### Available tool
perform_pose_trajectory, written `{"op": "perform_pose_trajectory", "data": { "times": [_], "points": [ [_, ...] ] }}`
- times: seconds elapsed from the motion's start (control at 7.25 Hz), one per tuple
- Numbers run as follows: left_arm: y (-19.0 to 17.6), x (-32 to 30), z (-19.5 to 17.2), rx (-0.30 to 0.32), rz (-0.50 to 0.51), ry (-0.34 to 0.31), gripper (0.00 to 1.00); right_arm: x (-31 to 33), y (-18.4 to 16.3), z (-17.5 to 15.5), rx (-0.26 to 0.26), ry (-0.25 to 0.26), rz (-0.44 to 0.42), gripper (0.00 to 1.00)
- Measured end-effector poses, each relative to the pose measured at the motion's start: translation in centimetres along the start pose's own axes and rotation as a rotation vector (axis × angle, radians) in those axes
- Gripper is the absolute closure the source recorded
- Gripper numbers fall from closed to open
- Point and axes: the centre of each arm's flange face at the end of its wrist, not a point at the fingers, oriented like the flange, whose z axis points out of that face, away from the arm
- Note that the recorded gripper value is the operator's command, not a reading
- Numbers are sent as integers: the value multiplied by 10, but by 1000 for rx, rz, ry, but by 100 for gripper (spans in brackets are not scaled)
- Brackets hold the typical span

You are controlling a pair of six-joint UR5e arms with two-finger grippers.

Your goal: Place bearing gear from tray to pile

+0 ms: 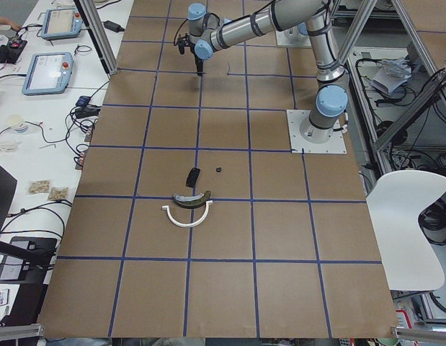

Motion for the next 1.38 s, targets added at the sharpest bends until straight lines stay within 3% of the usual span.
{"op": "perform_pose_trajectory", "data": {
  "times": [0.28, 0.55, 0.69, 0.83, 1.38],
  "points": [
    [-1, 1, 15, -9, 9, -3, 30, -2, -3, -1, 24, -13, -6, 0],
    [-2, 2, 21, -14, 11, -1, 51, -10, -11, 2, 64, -23, -13, 0],
    [-1, 2, 24, -18, 12, -3, 79, -19, -11, 4, 75, -23, -25, 0],
    [-1, 2, 26, -20, 17, -3, 93, -24, -11, 6, 78, -21, -35, 0],
    [-2, -4, 18, -22, 47, -2, 98, -28, -11, 5, 84, -20, -40, 0]
  ]
}}
